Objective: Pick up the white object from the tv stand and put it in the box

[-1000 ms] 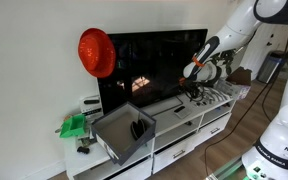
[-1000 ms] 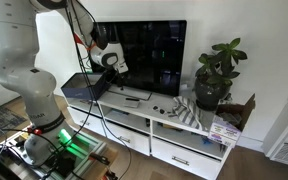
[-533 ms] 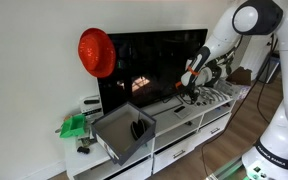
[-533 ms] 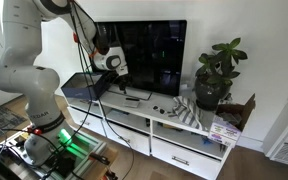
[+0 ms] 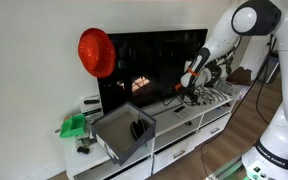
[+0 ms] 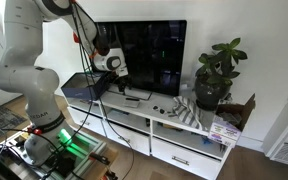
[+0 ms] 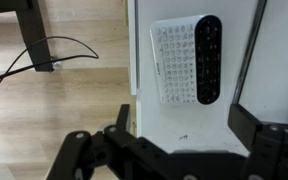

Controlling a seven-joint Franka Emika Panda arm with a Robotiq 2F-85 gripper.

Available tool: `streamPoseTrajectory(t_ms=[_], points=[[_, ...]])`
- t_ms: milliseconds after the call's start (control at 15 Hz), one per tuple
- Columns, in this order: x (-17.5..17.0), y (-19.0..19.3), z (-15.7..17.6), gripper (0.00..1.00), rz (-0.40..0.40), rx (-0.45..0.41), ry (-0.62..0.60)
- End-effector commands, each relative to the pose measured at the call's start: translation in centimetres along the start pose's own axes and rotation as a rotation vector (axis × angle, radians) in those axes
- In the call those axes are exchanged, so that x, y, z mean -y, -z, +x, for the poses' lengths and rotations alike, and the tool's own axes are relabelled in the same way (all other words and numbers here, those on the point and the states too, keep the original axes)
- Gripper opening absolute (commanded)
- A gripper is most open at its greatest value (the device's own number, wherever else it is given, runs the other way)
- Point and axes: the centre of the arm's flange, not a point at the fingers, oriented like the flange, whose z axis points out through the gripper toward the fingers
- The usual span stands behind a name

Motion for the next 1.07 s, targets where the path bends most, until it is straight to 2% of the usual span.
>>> streamPoseTrajectory(t_ms=[0,467,1000], points=[[1.2,-2.0,-0.7,1.00,-0.048,0.012,0.111],[3.9,-5.3,-1.1,1.00,-0.036,0.027,0.172],[6.5,-8.6,-1.8,1.00,-0.060,0.026,0.204]])
